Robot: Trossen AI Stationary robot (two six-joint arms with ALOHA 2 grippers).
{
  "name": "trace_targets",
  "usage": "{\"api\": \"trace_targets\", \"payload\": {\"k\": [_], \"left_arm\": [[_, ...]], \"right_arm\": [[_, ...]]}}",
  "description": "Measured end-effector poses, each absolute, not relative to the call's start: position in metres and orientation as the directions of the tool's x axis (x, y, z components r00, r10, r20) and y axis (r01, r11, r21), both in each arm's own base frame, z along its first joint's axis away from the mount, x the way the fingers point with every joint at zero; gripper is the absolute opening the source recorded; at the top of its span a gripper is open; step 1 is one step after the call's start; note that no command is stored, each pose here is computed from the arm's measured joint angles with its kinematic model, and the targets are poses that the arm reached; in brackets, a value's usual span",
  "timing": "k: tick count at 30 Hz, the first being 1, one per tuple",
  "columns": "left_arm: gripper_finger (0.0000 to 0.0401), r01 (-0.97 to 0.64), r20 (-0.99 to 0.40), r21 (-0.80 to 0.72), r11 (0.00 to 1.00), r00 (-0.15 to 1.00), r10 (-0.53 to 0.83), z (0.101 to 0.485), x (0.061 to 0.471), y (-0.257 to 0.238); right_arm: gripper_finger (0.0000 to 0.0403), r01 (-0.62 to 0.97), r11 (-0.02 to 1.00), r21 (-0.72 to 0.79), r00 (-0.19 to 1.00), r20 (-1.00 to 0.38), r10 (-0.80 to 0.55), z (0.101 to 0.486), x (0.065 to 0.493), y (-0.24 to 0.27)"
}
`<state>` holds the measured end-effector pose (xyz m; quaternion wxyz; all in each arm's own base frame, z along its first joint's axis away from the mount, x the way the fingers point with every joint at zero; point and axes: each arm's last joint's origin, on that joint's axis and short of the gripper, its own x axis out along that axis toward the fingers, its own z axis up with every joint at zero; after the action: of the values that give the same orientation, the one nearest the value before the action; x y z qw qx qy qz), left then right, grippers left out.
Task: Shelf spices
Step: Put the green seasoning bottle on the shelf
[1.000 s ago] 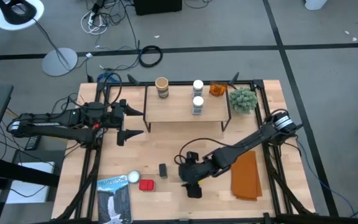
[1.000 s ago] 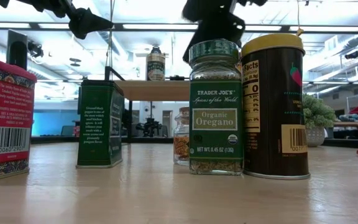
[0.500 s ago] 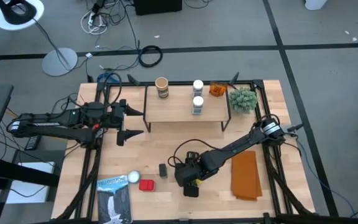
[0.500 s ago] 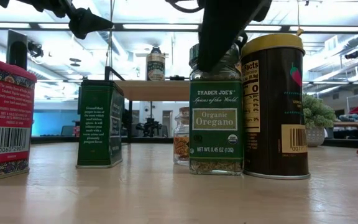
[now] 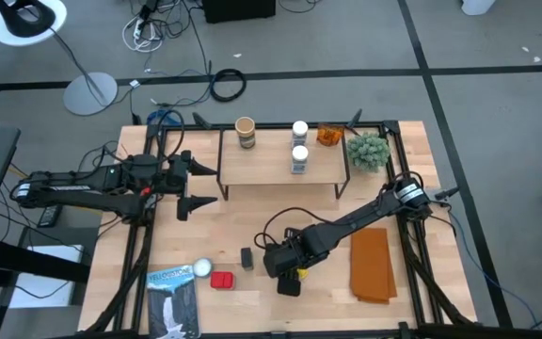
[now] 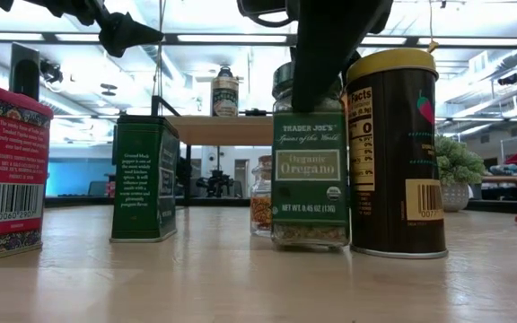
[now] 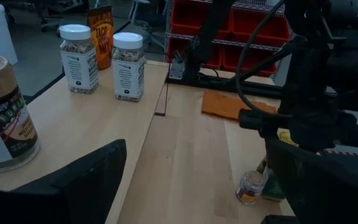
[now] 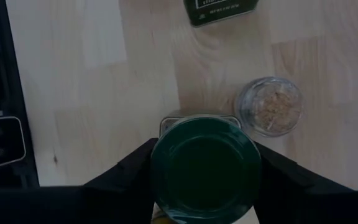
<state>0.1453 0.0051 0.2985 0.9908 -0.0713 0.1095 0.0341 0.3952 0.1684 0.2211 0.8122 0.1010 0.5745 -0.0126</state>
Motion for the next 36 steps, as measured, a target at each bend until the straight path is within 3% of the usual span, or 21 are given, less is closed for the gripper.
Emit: {"api": "trace_targets", "payload": {"k": [9,15,26,36], "left_arm": [[0.0396,-0.083,-0.221,-0.134,0.987,0.974,0.052,0.299,0.145,0.005],[0.0396,-0.083,-0.222,-0.134,0.987,0.974,0.052,0.298,0.145,0.005],[0.0396,-0.083,-0.222,-0.134,0.987,0.974,0.052,0.298,0.145,0.005],[0.0396,-0.082,-0.213,-0.134,0.987,0.976,0.052,0.299,0.145,0.005]], "right_arm": [[0.0199,0.099,0.986,0.132,0.314,-0.945,0.095,0.24,0.393,0.164],[0.0199,0.056,0.998,0.037,0.345,-0.938,0.016,0.28,0.393,0.159],[0.0199,0.129,0.983,-0.132,0.304,-0.938,-0.166,0.364,0.366,0.124],[0.0199,0.24,0.965,-0.107,0.457,-0.865,-0.209,0.425,0.33,0.073]]}}
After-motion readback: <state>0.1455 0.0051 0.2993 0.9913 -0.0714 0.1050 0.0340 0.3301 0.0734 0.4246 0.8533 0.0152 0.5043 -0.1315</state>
